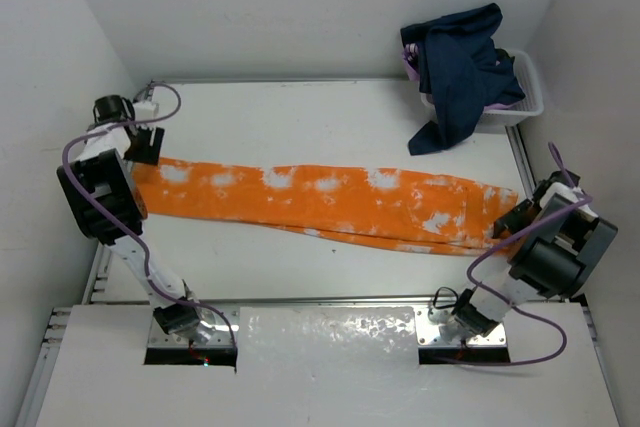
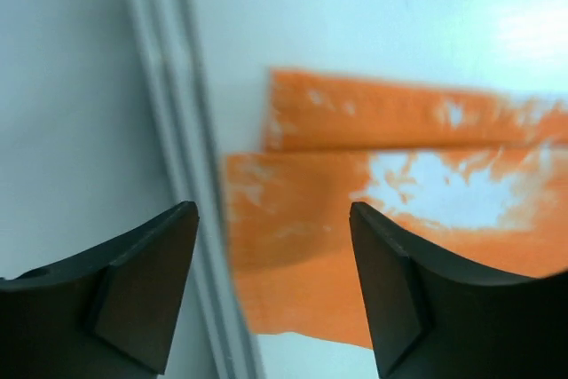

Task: Fold and stack the trousers
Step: Fold the trousers

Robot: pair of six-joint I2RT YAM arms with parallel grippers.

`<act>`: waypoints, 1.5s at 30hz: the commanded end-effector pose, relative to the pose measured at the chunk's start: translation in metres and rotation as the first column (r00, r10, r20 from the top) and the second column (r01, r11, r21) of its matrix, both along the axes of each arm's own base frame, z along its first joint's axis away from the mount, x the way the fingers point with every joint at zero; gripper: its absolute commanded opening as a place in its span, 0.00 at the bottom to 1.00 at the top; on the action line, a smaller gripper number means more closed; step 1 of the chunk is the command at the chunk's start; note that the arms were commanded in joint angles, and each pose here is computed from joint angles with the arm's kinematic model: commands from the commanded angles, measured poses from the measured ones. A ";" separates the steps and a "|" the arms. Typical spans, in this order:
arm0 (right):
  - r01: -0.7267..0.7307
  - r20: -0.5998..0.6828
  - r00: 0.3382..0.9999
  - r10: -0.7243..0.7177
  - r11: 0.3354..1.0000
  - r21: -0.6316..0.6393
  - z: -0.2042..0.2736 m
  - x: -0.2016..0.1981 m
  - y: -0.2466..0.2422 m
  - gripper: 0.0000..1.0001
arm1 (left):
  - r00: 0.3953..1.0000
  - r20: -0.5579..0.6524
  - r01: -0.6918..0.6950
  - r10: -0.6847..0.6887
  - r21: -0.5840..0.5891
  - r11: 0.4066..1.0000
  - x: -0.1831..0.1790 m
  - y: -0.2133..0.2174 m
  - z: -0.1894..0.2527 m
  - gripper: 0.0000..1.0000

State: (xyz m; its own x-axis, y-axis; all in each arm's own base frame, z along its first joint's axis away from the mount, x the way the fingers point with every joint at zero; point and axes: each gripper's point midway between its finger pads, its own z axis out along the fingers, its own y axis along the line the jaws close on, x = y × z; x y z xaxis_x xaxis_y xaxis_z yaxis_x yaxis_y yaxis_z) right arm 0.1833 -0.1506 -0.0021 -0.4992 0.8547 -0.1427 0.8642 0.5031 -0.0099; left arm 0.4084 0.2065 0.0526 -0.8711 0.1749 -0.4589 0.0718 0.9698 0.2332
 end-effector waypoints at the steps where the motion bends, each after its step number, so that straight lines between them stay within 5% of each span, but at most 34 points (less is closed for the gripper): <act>1: -0.037 0.073 0.996 0.048 0.988 -0.152 0.028 0.022 -0.033 0.68 | 0.986 0.134 -0.089 0.096 -0.053 0.995 0.019 0.012 0.059 0.70; 5: -0.091 0.067 0.992 0.109 0.969 -0.230 0.051 0.031 -0.041 0.70 | 0.975 0.131 -0.170 0.182 -0.099 0.980 -0.005 0.021 0.062 0.82; 14: -0.278 0.050 0.946 0.321 0.879 -0.388 0.104 0.076 -0.025 0.70 | 0.972 0.028 -0.223 0.234 -0.206 0.953 -0.016 0.026 -0.008 0.83; 20: -0.239 0.031 0.964 0.264 0.913 -0.330 0.096 0.060 -0.015 0.78 | 0.977 -0.010 -0.207 0.214 -0.308 0.929 -0.002 0.017 -0.033 0.82; 29: -0.224 0.083 0.963 0.258 0.930 -0.291 0.080 0.046 0.001 0.78 | 0.980 -0.141 -0.188 0.143 -0.387 0.903 -0.036 -0.033 -0.069 0.82; 42: -0.216 0.136 0.954 0.267 0.928 -0.305 0.086 0.058 0.000 0.78 | 0.969 -0.242 -0.164 0.048 -0.489 0.857 -0.046 -0.075 -0.097 0.33; 45: -0.221 0.135 0.952 0.275 0.922 -0.318 0.090 0.058 -0.001 0.78 | 0.967 -0.251 -0.172 0.053 -0.480 0.860 -0.048 -0.073 -0.101 0.00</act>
State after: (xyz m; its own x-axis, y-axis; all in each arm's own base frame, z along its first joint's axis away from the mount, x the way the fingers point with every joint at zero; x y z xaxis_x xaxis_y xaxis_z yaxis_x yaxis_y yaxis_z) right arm 0.2325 -0.1457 0.0713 -0.6585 0.6326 -0.4077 0.7120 0.6992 -0.0651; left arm 0.3938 0.2144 0.0053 -0.8803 -0.1270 -0.4571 -0.1132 0.9919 -0.0577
